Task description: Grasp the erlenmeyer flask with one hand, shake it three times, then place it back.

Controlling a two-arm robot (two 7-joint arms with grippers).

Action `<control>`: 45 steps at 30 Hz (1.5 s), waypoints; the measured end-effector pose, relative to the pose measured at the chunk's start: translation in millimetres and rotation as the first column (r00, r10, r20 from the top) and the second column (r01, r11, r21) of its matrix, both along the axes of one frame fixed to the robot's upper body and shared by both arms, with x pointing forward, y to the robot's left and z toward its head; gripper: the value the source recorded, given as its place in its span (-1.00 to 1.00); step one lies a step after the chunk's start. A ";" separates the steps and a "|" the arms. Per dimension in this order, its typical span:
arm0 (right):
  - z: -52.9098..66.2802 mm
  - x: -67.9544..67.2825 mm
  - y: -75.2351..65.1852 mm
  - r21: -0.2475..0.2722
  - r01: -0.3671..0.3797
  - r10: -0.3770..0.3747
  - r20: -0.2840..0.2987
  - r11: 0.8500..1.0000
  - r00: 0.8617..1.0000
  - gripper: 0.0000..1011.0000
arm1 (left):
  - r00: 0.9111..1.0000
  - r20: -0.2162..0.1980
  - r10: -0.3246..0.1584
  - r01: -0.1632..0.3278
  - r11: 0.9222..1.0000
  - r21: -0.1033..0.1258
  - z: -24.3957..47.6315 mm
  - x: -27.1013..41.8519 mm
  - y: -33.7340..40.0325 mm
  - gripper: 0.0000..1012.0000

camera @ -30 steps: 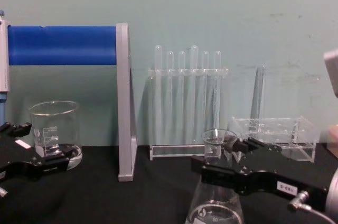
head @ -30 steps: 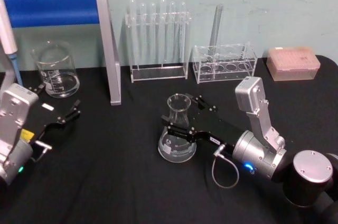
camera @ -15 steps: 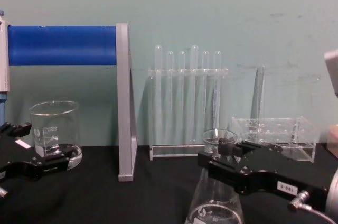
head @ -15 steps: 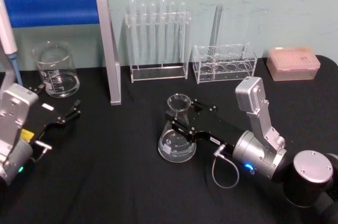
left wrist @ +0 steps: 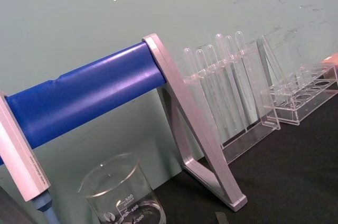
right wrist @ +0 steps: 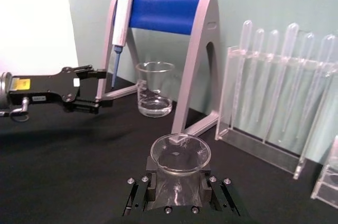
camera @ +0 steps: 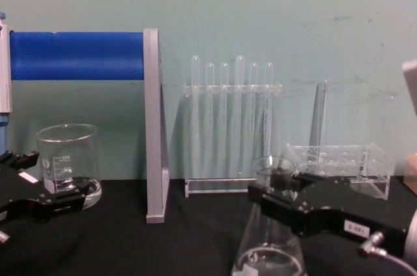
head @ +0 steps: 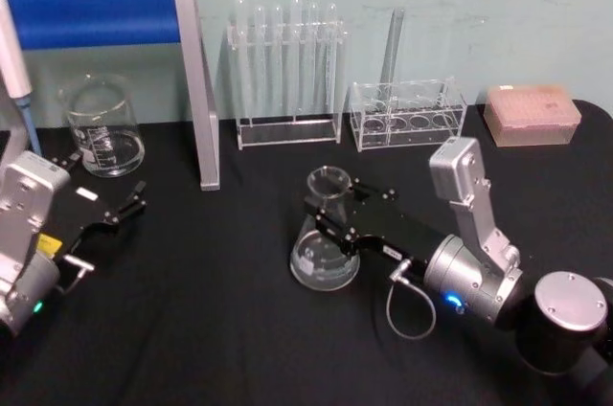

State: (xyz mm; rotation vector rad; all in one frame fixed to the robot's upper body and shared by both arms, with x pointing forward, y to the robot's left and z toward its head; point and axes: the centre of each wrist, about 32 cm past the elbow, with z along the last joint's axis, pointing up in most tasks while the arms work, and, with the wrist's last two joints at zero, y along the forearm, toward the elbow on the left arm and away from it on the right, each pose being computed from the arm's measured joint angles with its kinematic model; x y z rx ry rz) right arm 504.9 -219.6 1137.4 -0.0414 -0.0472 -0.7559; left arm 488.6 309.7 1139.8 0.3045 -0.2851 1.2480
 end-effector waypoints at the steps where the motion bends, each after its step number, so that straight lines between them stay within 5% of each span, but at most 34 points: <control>1: 1.5 -0.2 -0.4 0.000 0.004 -0.004 0.003 1.000 1.000 -0.11 | 1.000 0.000 0.000 0.000 1.000 0.000 0.0 0.0 0.0 0.98; 17: 50.8 -12.0 -4.5 0.012 0.067 -0.068 0.064 0.998 0.996 -0.11 | 1.000 0.000 0.000 0.000 1.000 0.000 0.0 0.0 0.0 0.98; 24: 63.9 -15.1 -4.8 0.027 0.089 -0.091 0.086 0.996 0.992 -0.11 | 1.000 0.000 0.000 0.000 1.000 0.000 0.0 0.0 0.0 0.98; 45: 67.6 -17.1 -4.3 0.038 0.104 -0.107 0.094 0.994 0.990 -0.11 | 1.000 0.000 0.000 0.000 1.000 0.000 0.0 0.0 0.0 0.98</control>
